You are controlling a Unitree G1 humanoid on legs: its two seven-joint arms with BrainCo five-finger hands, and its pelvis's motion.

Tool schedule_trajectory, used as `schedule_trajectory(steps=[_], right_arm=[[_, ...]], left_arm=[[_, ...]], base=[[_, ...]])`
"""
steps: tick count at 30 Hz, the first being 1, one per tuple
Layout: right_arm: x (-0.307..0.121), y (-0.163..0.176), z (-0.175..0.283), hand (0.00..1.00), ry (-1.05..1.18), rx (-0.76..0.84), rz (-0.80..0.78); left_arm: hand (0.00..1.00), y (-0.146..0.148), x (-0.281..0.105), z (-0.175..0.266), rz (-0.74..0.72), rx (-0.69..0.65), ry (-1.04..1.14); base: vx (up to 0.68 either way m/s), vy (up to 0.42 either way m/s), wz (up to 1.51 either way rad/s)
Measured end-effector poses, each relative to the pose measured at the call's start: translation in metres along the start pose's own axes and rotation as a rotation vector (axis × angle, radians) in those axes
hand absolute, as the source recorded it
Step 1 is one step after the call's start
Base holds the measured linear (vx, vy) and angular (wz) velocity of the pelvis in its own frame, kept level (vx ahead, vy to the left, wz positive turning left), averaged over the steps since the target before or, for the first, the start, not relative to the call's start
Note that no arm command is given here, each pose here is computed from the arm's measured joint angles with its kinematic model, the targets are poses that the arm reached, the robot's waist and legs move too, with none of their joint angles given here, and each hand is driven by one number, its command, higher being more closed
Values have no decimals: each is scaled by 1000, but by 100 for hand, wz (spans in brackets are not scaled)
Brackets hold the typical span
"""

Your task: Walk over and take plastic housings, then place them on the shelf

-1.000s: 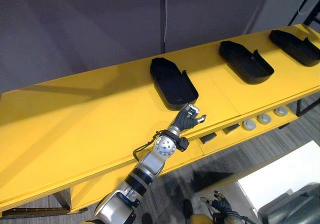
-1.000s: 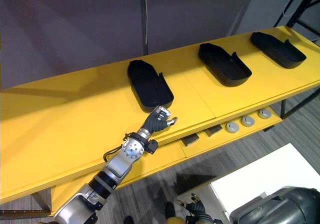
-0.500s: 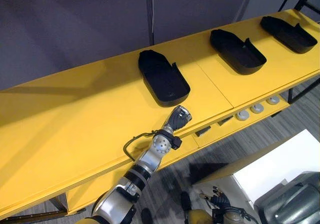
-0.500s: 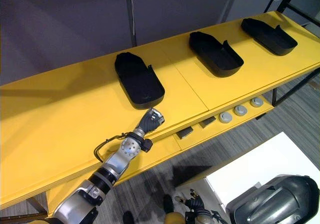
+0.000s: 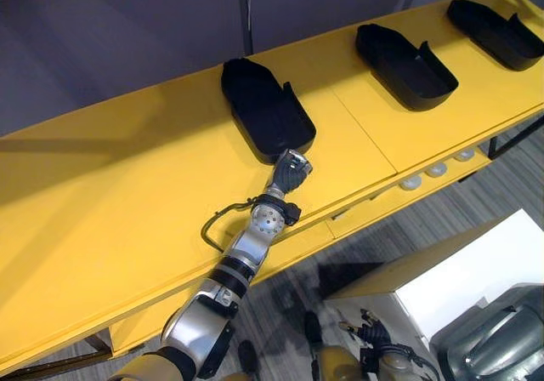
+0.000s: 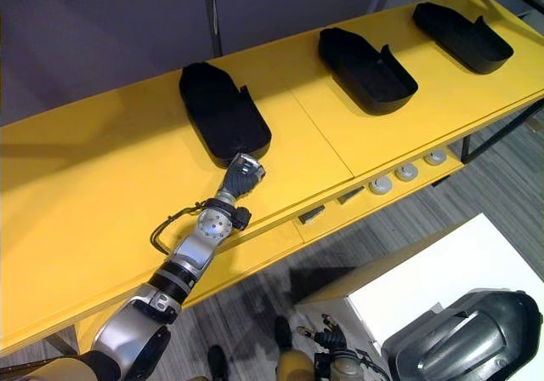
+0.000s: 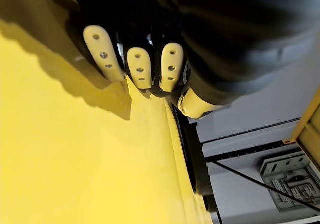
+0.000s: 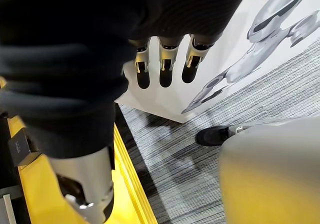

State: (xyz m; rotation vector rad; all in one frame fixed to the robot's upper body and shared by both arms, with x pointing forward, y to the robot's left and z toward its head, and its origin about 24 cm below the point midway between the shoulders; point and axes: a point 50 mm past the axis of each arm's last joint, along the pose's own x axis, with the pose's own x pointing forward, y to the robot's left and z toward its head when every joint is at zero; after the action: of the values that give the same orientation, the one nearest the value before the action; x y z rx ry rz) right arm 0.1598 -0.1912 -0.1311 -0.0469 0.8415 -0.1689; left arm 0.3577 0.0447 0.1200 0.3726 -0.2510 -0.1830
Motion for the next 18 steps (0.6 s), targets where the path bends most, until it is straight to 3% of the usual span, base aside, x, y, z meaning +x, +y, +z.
schedule_trajectory(steps=[9,18], right_arm=[[1,0,3,0,-13,4,-5],[0,-1,0,0,-1,3,-7]], left_arm=[[100,4,5,8,23,-17,-22],[100,21,-37,23,105,-164,-159]], base=[[2,0,-1],[0,3,18]])
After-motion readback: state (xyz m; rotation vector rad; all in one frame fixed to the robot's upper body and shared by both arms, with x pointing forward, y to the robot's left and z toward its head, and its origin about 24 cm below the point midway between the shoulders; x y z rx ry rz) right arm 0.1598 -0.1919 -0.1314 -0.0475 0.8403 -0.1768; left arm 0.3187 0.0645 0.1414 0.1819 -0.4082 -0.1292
